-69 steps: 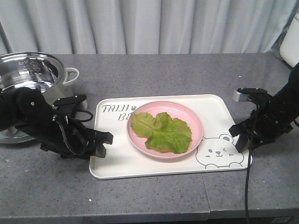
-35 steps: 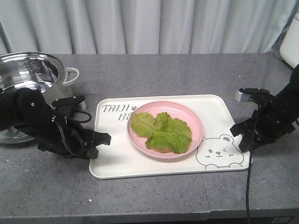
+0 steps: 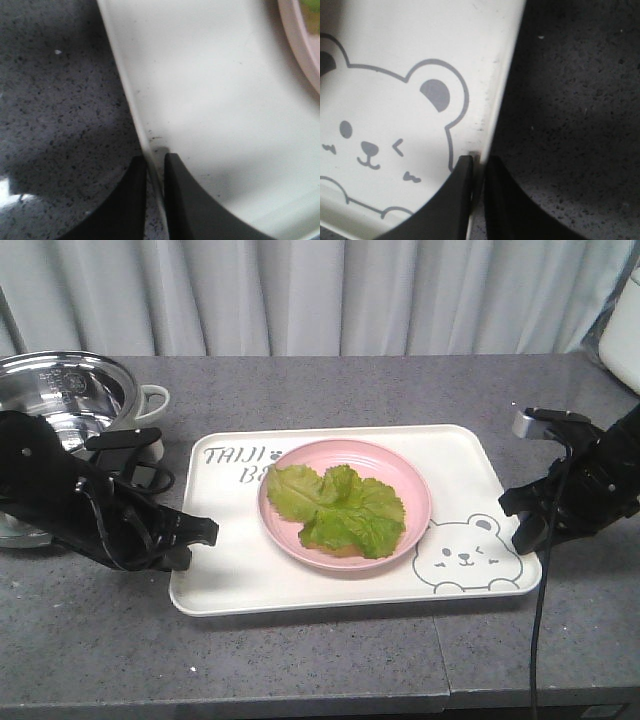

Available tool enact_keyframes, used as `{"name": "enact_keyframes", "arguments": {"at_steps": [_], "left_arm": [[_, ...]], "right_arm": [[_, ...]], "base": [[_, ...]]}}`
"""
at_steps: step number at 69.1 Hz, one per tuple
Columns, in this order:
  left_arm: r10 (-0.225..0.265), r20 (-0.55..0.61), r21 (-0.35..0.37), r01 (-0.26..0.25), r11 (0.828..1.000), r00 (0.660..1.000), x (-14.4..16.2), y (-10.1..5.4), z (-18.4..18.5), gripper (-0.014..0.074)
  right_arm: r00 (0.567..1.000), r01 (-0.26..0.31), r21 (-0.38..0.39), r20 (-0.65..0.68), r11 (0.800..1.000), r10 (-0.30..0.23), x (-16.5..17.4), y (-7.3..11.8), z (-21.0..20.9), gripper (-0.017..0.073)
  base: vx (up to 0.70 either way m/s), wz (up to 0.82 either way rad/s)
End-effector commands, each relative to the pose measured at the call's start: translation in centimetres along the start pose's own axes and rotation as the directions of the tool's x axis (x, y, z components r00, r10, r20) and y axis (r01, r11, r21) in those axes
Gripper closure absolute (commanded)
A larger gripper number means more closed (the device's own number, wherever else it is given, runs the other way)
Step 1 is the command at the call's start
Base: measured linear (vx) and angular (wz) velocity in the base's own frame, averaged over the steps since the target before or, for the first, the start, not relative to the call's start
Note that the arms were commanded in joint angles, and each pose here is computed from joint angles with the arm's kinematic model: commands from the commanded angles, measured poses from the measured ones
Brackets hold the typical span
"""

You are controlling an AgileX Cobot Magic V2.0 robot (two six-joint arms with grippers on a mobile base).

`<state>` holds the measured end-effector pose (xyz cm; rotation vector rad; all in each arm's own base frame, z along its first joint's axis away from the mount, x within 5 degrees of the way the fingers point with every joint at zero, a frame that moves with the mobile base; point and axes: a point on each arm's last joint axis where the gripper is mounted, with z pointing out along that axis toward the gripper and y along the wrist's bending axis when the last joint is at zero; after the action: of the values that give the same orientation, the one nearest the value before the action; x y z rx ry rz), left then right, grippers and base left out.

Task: Transfer vegetables to tray and serve
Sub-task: 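Lift the cream tray with both grippers off the counter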

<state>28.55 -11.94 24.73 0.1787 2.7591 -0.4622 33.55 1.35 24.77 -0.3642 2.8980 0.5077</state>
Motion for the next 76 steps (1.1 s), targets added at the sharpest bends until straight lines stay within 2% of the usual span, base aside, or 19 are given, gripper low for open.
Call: {"name": "enact_keyframes", "arguments": {"at_steps": [1,16,22,26,43,61,76], "left_arm": [[0.016,0.129,0.077,-0.026,0.997,0.991,-0.5,-1.7,-3.6,0.0601],[0.051,0.199,0.067,-0.066,0.996,0.979,0.1,-2.0,-6.5,0.0601],[0.033,0.214,0.063,-0.047,0.997,0.976,0.3,-2.0,-7.5,0.0601],[0.042,0.227,0.051,-0.054,0.997,0.973,0.4,-2.1,-8.2,0.0601],[0.067,0.235,-0.013,-0.065,0.998,0.97,0.1,-2.0,-10.1,0.0601],[0.081,0.233,-0.05,-0.071,0.996,0.969,0.1,-1.7,-10.1,0.0599],[0.081,0.232,-0.051,-0.071,0.996,0.969,0.1,-1.7,-10.1,0.06]], "right_arm": [[0.994,0.033,-0.113,0.11,0.993,-0.021,0.0,2.9,-3.4,0.0563],[0.989,0.048,-0.16,0.149,0.986,-0.024,1.0,4.7,-5.8,0.0563],[0.987,0.044,-0.174,0.158,0.984,-0.016,1.3,5.3,-6.4,0.0563],[0.987,0.043,-0.173,0.157,0.984,-0.015,1.4,5.9,-6.5,0.0563],[0.981,0.09,-0.177,0.184,0.98,-0.057,0.8,9.1,-5.6,0.0563],[0.981,0.101,-0.18,0.181,0.978,-0.069,0.8,9.4,-5.5,0.0562],[0.981,0.108,-0.181,0.176,0.978,-0.076,0.8,9.5,-5.5,0.0562]], "base": [[0.0,0.0],[0.0,0.0],[0.0,0.0],[0.0,0.0],[0.0,0.0],[0.0,0.0],[0.0,0.0]]}}
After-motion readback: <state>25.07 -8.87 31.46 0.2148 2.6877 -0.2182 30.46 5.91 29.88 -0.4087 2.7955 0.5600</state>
